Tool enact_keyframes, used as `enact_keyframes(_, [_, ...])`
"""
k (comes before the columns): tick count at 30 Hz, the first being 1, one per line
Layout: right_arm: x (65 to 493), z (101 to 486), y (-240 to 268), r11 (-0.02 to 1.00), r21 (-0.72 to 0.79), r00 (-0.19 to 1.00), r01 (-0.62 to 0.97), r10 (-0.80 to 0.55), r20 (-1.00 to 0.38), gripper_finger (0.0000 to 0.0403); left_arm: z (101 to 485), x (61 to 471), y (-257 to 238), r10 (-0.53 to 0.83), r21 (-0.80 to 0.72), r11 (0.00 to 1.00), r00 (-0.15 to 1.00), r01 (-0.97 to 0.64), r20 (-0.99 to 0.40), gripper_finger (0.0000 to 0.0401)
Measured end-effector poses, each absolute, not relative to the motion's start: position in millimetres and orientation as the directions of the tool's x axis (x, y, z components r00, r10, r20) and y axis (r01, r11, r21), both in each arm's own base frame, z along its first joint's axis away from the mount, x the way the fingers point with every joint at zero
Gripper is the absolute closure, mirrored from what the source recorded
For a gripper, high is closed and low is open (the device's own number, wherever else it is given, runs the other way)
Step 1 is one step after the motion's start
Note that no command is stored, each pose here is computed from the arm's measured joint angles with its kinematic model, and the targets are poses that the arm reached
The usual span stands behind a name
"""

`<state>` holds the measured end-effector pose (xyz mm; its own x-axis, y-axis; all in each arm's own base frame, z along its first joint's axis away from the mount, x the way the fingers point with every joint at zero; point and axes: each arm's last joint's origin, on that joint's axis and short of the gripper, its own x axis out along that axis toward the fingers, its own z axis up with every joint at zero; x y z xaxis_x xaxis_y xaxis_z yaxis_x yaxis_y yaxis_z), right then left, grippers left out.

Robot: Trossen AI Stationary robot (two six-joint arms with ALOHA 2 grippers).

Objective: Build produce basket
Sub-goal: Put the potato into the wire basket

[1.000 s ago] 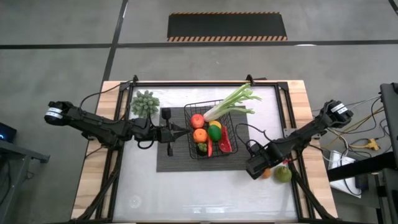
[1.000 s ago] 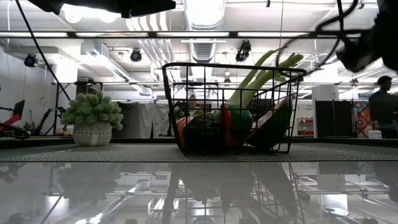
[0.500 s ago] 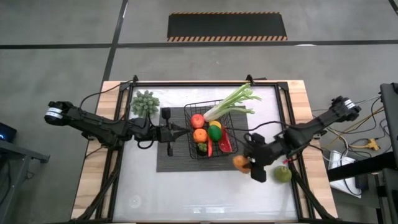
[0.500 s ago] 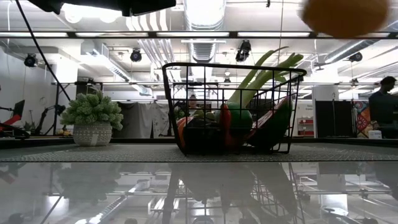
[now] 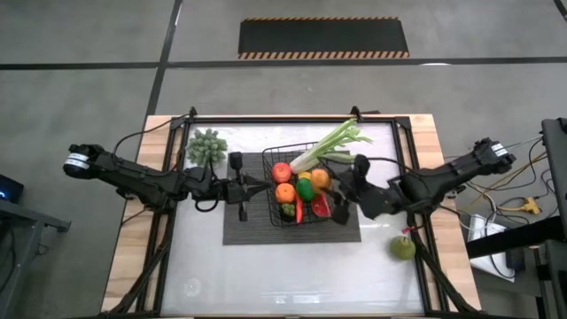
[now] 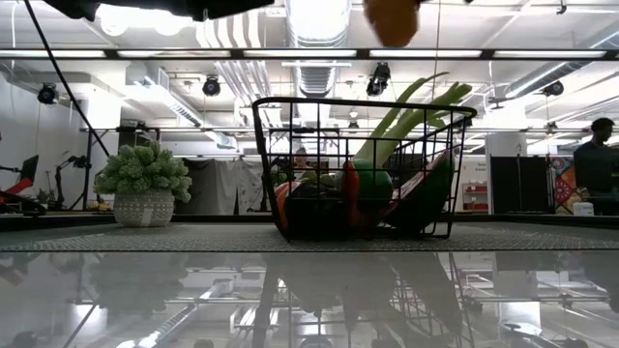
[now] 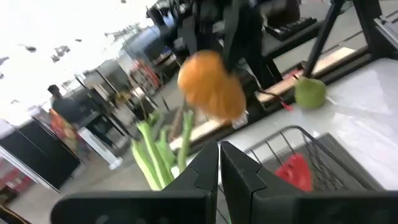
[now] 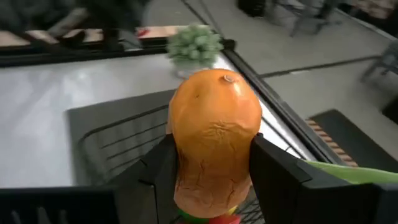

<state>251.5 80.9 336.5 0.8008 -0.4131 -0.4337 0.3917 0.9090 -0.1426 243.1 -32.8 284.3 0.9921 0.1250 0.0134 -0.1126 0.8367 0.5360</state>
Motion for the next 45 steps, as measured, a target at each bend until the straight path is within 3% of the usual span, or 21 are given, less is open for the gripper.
enact_keyframes(12, [315,304,19,0.803,-0.156,0.683,0.575,-0.576,-0.448,0.0247,287,242,-32,0.131,0.615,0.774,0.989,-0.147,0.072,0.0401])
enact_keyframes(23, [359,269,-22,0.824,-0.032,0.629,0.566,-0.457,-0.629,0.0246,286,242,-32,0.131,0.616,0.774,0.989,-0.145,0.068,0.0401])
enact_keyframes(34, [381,243,-33,0.801,-0.097,0.5,0.591,-0.458,-0.735,0.0242,285,242,-32,0.13,0.619,0.773,0.99,-0.136,0.056,0.0401])
enact_keyframes(45, [386,238,-34,0.799,-0.104,0.488,0.593,-0.459,-0.743,0.0173,284,242,-32,0.13,0.62,0.773,0.99,-0.133,0.05,0.0401])
